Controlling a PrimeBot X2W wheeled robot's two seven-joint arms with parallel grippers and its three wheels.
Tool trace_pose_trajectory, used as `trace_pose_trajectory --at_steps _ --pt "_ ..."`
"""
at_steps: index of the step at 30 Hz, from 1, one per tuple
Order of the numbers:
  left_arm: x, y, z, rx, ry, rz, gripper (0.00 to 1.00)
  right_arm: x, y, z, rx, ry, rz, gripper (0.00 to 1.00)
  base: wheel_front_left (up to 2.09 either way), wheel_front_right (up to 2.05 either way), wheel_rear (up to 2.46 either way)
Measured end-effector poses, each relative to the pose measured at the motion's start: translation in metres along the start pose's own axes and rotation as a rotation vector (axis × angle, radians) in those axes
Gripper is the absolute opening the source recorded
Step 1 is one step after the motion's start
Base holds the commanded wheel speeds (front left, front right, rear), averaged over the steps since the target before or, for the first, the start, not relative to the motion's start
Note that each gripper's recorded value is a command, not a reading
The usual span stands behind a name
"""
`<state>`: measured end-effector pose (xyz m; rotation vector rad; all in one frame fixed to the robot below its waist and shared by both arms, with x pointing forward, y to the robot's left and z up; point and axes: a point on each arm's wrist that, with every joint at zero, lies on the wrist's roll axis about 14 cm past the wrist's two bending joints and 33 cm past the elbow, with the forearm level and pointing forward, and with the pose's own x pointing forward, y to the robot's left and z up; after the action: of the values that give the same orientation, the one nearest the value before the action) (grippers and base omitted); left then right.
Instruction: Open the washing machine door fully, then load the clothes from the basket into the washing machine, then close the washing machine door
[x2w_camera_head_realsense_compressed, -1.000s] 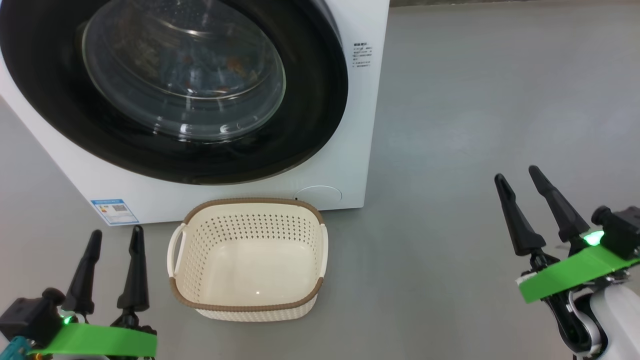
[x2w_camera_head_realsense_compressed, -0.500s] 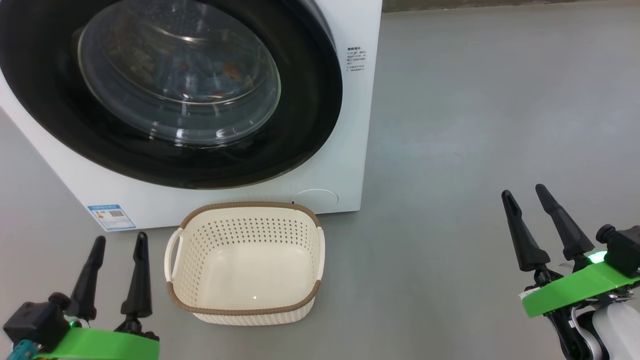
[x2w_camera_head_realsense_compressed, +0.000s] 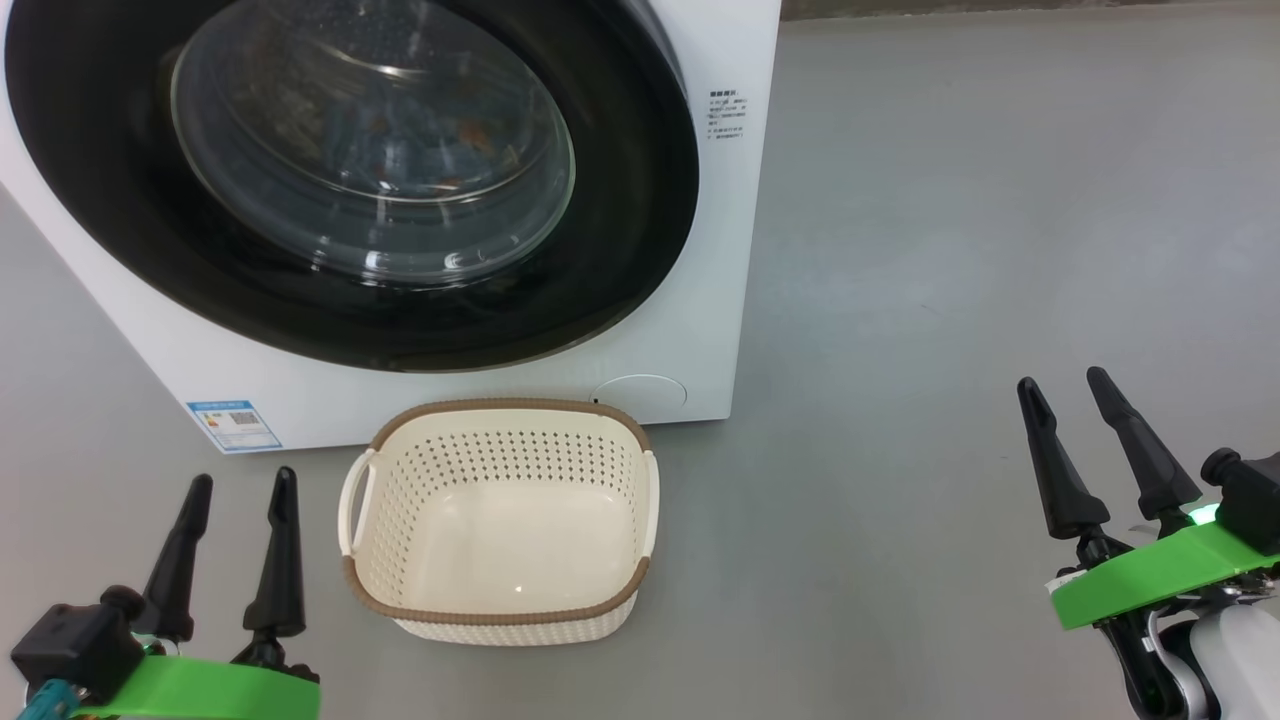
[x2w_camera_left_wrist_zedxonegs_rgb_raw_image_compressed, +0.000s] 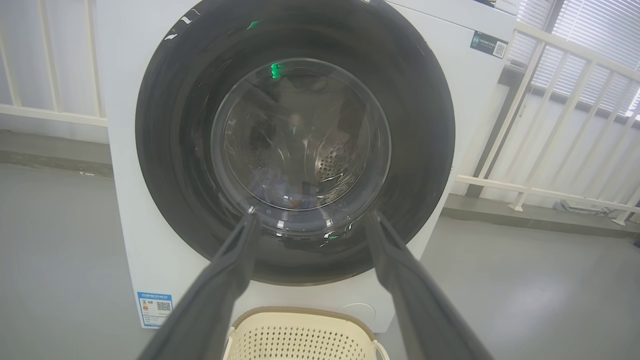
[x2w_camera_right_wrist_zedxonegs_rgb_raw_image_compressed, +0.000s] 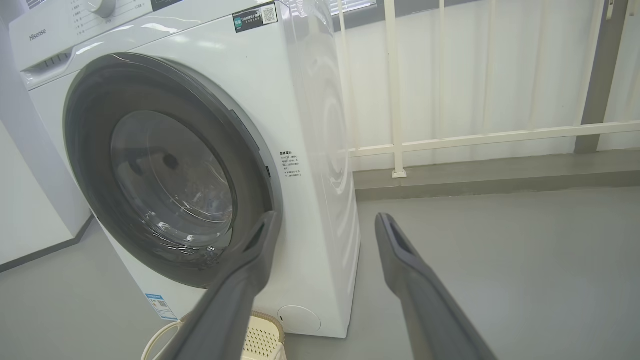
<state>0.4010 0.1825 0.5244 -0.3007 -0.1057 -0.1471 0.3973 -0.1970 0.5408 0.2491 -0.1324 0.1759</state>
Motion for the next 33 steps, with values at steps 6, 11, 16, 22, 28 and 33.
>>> trace_pose_trajectory --at_steps 6,11,16,22,28,33 --pt "-0.001 0.001 0.000 0.001 0.001 0.002 1.00 0.001 0.000 -0.002 -0.001 0.000 -0.011 1.00 0.00 0.00 0.00" --pt "-0.001 -0.001 -0.001 0.001 0.005 -0.003 1.00 0.001 0.000 -0.006 0.002 0.007 -0.015 1.00 0.00 0.00 0.00" --pt "-0.001 -0.001 -0.003 0.001 0.010 -0.002 1.00 0.001 0.001 -0.008 0.009 0.011 -0.019 1.00 0.00 0.00 0.00" --pt "-0.001 -0.002 -0.005 0.000 0.017 -0.007 1.00 0.001 0.000 -0.010 0.010 0.017 -0.020 1.00 0.00 0.00 0.00" --pt "-0.001 -0.003 -0.010 -0.012 0.031 -0.008 1.00 0.001 0.001 -0.011 0.011 0.020 -0.019 1.00 0.00 0.00 0.00" --pt "-0.003 -0.004 -0.016 -0.045 0.046 -0.003 0.00 -0.001 0.001 -0.016 0.019 0.032 -0.023 0.00 0.00 0.00 0.00"
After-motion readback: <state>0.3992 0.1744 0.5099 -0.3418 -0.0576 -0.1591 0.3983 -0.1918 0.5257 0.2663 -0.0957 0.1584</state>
